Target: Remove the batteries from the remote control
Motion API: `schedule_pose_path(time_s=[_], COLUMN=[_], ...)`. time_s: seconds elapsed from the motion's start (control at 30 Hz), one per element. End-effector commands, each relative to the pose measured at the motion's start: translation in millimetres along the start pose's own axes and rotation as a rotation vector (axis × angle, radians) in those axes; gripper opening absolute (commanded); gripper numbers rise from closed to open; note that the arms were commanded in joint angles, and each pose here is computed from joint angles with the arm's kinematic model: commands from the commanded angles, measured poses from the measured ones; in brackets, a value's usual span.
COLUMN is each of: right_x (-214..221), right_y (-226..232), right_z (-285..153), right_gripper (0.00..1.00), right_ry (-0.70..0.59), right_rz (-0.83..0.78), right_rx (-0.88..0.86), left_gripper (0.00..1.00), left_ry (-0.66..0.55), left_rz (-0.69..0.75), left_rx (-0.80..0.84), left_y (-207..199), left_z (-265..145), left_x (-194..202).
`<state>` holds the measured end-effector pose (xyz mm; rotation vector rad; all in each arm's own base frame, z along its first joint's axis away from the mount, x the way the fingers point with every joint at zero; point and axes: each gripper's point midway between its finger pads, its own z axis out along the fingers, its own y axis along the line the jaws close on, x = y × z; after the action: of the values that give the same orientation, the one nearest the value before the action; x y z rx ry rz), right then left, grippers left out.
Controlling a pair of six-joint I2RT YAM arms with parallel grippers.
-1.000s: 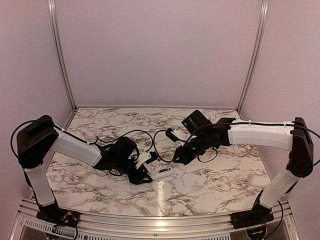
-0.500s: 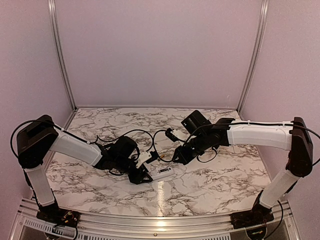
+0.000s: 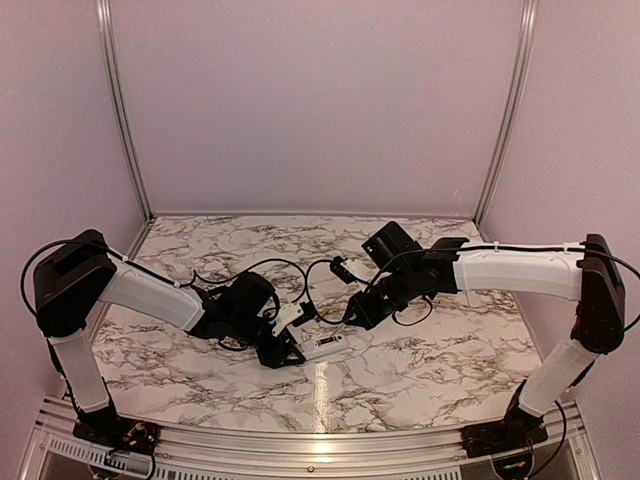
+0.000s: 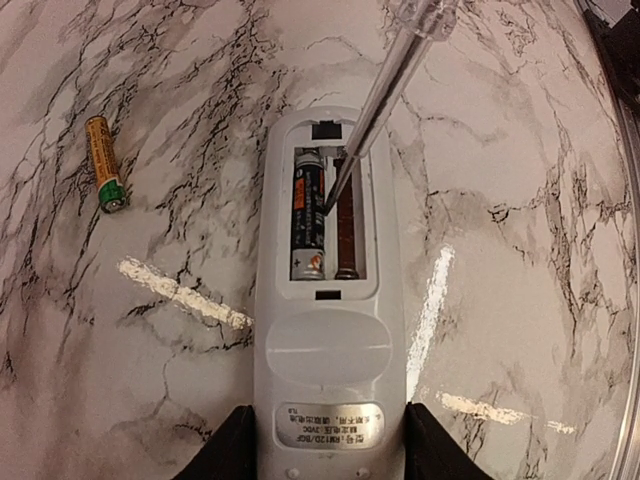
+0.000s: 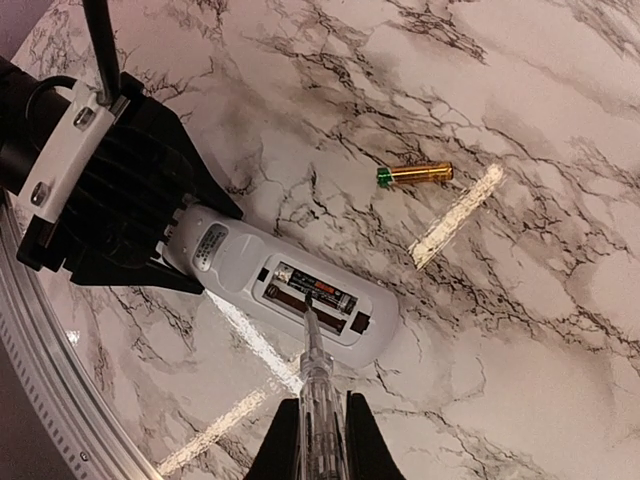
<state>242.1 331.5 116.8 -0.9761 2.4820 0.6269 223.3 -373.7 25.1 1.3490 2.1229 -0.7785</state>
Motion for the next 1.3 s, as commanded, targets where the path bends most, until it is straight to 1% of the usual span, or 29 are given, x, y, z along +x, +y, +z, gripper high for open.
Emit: schedule_pose_path(time_s=[0.0, 0.2, 0.43, 0.8, 1.23, 1.27], right_x=[1.9, 6.8, 5.2, 13.9, 19.6, 21.7], right_y=[3.8, -0.4, -3.1, -10.5, -23.2, -24.0], right_z=[6.9, 11.1, 10.2, 16.5, 9.7, 9.3], right_gripper=[0.00, 0.00, 0.00, 0.00, 0.00, 0.00], right_ry=[0.000, 0.013, -0.005, 0.002, -0.061, -0.064], right_rz=[0.014, 0.035, 0.049, 0.078, 0.112, 0.116], right_rx=[-0.012, 0.003, 0.020, 0.088, 0.147, 0.149], left_gripper=[0.35, 0.34, 0.33, 0.32, 0.31, 0.30], left_ry=[-0.020, -0.019, -0.015, -0.038, -0.030, -0.027], left_rz=[-0.005, -0.007, -0.012, -0.063, -0.110, -0.139], left_rx=[0.012, 0.012, 0.019, 0.051, 0.118, 0.125], left_y=[-2.3, -1.6, -3.0, -7.4, -17.0, -17.9], left_z=[-3.5, -3.4, -3.1, -4.3, -0.4, 0.5], left_x=[-13.3, -14.2, -14.3, -26.1, -29.4, -29.5])
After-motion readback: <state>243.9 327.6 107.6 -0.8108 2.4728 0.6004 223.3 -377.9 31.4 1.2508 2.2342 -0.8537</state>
